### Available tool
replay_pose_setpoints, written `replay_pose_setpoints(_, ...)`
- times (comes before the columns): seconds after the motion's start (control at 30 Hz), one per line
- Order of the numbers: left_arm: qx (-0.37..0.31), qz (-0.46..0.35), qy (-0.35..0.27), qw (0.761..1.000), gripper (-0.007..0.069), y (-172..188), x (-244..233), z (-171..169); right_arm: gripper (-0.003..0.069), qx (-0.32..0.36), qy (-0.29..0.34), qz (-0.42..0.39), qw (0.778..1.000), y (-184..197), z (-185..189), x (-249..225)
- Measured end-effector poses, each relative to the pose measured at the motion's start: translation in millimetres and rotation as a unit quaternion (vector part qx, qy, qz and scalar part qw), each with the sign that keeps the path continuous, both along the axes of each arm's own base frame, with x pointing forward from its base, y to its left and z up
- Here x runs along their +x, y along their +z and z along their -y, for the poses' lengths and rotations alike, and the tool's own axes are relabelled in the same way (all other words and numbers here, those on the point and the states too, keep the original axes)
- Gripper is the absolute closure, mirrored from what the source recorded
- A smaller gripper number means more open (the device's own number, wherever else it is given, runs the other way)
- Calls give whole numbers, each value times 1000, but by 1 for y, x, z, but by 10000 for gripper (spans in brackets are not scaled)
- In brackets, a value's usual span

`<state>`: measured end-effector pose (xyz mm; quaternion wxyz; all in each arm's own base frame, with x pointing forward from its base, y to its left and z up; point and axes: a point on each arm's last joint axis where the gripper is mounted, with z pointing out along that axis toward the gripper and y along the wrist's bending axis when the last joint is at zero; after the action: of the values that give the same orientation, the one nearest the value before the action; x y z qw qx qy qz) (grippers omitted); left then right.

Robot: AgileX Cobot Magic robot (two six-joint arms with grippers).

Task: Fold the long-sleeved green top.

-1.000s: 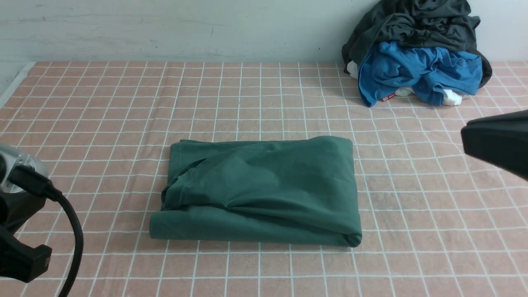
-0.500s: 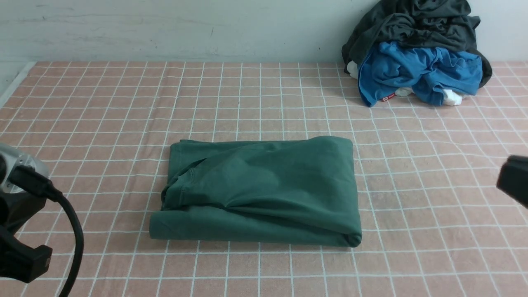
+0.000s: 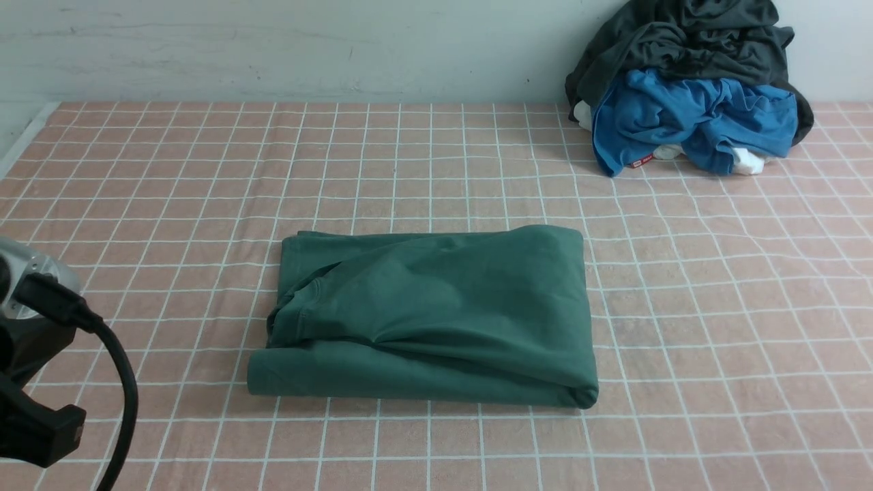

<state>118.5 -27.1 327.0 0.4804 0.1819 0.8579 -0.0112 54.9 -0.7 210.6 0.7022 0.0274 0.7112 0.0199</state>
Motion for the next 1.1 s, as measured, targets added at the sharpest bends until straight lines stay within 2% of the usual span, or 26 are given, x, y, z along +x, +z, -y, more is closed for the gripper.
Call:
replay_pose_setpoints(0.13,0,-1,0,1000,629,0,0,0,673,7,-48,-23,999,-18,5,1)
replay_pose_setpoints(0.33,0,-1,0,1000,629,0,0,0,673,10,-61,-52,997,-23,7,1)
replay_pose_setpoints(0.5,0,-1,0,1000,629,0,0,0,673,18,-62,-80,995,-28,7,0)
replay_pose_setpoints(0.77,0,-1,0,1000,629,0,0,0,673,16,-26,-82,996,-28,3,0)
replay_pose_setpoints(1.1,1,-3,0,1000,629,0,0,0,673,18,-26,-82,996,-28,3,0)
